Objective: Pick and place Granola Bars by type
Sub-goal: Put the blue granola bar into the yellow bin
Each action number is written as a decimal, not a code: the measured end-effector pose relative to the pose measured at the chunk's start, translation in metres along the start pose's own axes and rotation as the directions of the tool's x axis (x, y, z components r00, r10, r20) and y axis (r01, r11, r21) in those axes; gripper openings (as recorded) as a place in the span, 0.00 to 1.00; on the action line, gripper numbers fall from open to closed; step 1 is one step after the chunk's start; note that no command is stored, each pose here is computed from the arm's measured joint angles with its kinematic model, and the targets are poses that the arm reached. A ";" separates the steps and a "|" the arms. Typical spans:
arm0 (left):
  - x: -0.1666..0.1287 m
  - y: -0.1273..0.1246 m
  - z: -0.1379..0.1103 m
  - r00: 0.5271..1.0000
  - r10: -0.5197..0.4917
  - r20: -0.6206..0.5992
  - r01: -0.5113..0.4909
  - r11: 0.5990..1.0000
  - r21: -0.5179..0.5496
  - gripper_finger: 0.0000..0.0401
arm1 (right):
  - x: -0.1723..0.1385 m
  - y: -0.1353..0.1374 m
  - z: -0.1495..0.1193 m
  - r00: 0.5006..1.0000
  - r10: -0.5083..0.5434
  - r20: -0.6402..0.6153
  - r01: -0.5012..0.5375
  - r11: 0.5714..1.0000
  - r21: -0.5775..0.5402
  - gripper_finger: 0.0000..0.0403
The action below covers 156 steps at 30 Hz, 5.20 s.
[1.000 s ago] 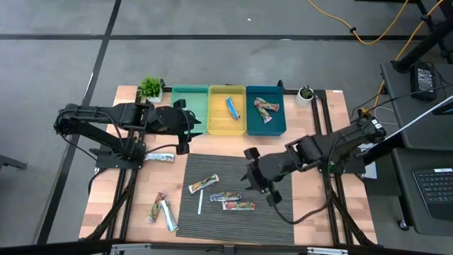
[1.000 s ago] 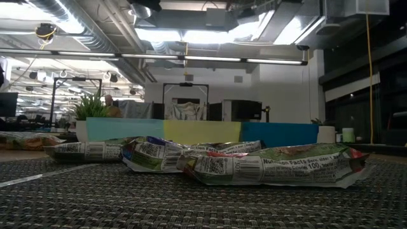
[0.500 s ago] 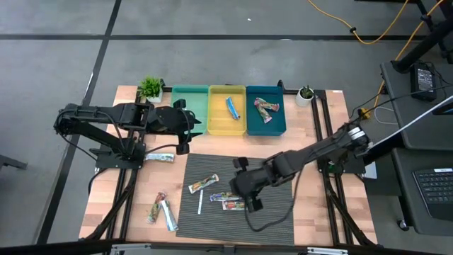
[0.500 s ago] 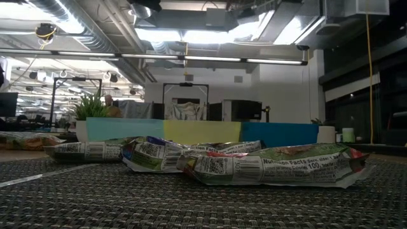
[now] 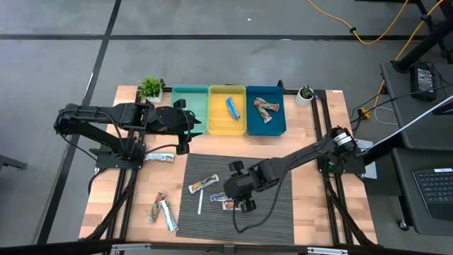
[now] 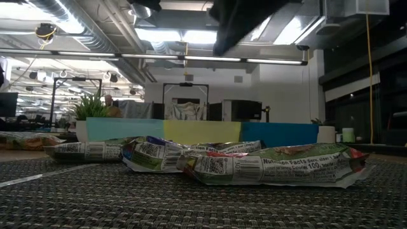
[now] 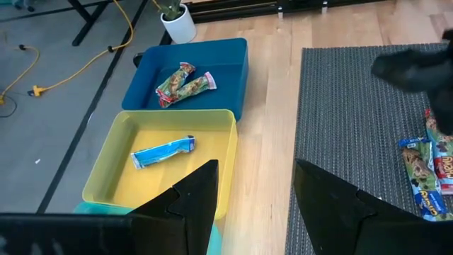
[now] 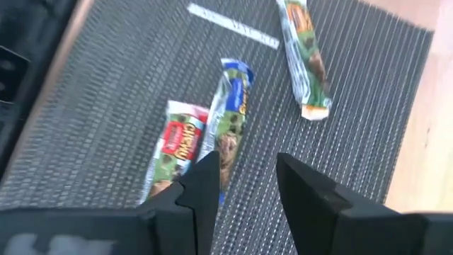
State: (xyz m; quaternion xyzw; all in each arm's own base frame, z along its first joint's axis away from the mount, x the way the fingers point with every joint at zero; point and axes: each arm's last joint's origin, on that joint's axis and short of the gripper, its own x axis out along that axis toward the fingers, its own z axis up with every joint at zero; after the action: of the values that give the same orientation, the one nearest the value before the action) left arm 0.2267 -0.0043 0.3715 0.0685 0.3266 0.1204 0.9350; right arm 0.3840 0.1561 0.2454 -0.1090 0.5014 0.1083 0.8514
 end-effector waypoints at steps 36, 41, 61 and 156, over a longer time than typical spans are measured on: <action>0.000 0.000 0.000 1.000 0.000 0.000 0.000 1.000 0.000 0.44 | 0.086 0.007 -0.010 0.996 0.019 -0.091 -0.015 0.999 0.048 0.65; 0.000 0.000 0.000 1.000 0.000 0.000 0.000 1.000 0.000 0.44 | 0.086 0.007 -0.010 0.996 0.020 -0.085 -0.015 0.999 0.049 0.65; 0.000 0.000 0.000 1.000 0.001 0.000 -0.001 1.000 0.001 0.44 | 0.098 0.005 -0.010 0.998 0.027 -0.054 -0.024 0.998 0.058 0.65; 0.000 0.000 0.000 1.000 0.000 0.000 0.000 1.000 0.000 0.44 | -0.143 -0.122 -0.016 0.944 -0.329 -0.003 0.300 0.858 0.416 0.24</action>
State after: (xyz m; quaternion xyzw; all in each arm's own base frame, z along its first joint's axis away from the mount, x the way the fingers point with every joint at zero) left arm 0.2266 -0.0043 0.3716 0.0688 0.3264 0.1204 0.9350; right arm 0.3387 0.0239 0.3724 -0.0043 0.4592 -0.1363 0.8778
